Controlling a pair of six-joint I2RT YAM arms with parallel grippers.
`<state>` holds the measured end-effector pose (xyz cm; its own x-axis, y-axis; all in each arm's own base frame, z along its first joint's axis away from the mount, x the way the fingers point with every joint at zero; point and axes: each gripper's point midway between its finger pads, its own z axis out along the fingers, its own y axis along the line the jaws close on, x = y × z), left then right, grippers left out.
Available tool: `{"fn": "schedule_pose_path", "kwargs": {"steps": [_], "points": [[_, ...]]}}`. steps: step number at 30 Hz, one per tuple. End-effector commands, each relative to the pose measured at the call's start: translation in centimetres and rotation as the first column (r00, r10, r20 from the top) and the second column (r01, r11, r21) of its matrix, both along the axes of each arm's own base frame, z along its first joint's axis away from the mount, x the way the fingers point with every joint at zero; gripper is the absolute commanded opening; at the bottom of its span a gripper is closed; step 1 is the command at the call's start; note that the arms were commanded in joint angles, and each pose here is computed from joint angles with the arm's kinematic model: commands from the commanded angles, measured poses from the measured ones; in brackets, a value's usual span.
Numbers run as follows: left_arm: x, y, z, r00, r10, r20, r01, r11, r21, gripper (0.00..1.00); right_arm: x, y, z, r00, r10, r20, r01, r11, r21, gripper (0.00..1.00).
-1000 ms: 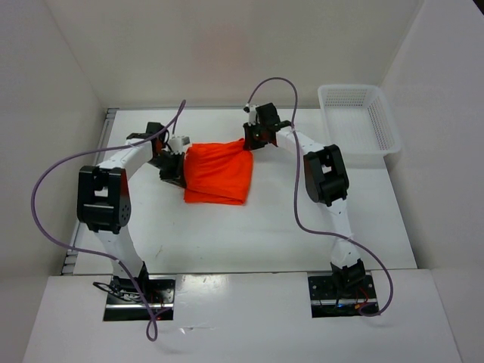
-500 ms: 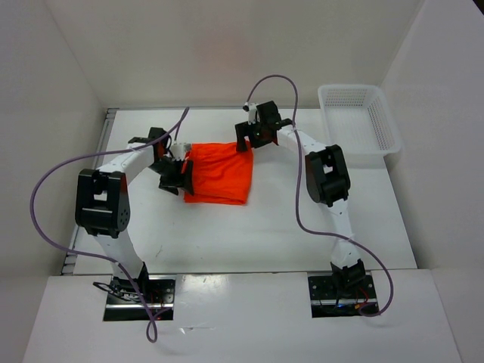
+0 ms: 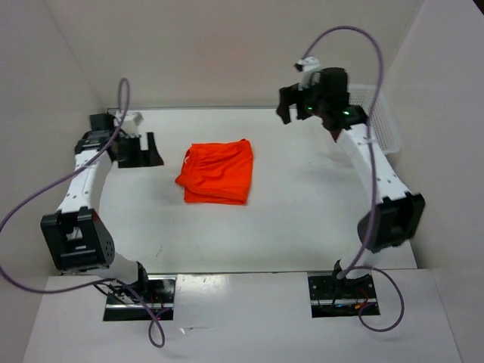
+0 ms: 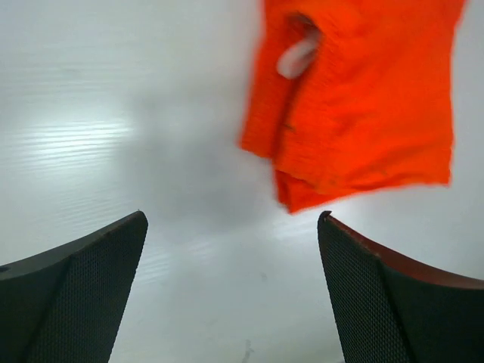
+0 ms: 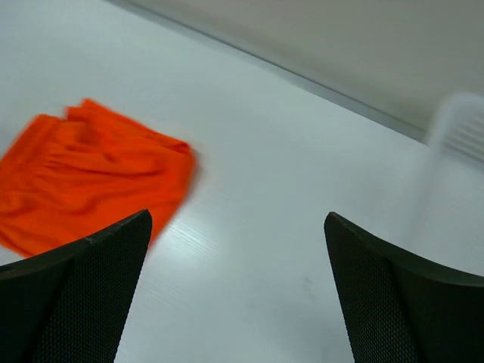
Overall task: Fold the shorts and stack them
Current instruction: Fold the shorts
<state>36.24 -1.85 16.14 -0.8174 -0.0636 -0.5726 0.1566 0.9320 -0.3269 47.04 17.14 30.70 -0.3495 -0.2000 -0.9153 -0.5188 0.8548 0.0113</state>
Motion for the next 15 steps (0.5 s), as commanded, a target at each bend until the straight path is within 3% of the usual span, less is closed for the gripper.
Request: {"fn": "schedule_pose_path", "kwargs": {"steps": [1,3,4,8,15], "points": [[0.3,6.0,2.5,0.975,0.158,0.156,-0.17,0.983,0.065,1.0,-2.2,-9.9,-1.6,0.975,-0.218,-0.031,0.215,0.973,-0.083,1.0],[-0.8,9.3,3.6,0.941,0.254,0.222,-0.283,0.953,0.112,1.0,-3.8,-13.5,-0.1,0.953,-0.299,0.044,0.302,0.947,-0.106,1.0],[-1.7,10.0,2.7,0.935,0.283,0.213,-0.313,0.941,0.127,1.0,-4.8,-14.9,-2.1,0.942,-0.335,0.019,0.334,0.933,-0.137,1.0],[-4.2,12.7,3.3,0.888,0.378,0.263,-0.433,0.88,0.194,1.0,-8.8,-19.1,-2.9,0.9,-0.431,0.055,0.434,0.883,-0.178,1.0],[-6.1,13.3,4.3,0.855,0.404,0.326,-0.479,0.857,0.193,1.0,-15.2,-18.6,-4.4,0.904,-0.427,0.001,0.423,0.896,-0.137,1.0]]}}
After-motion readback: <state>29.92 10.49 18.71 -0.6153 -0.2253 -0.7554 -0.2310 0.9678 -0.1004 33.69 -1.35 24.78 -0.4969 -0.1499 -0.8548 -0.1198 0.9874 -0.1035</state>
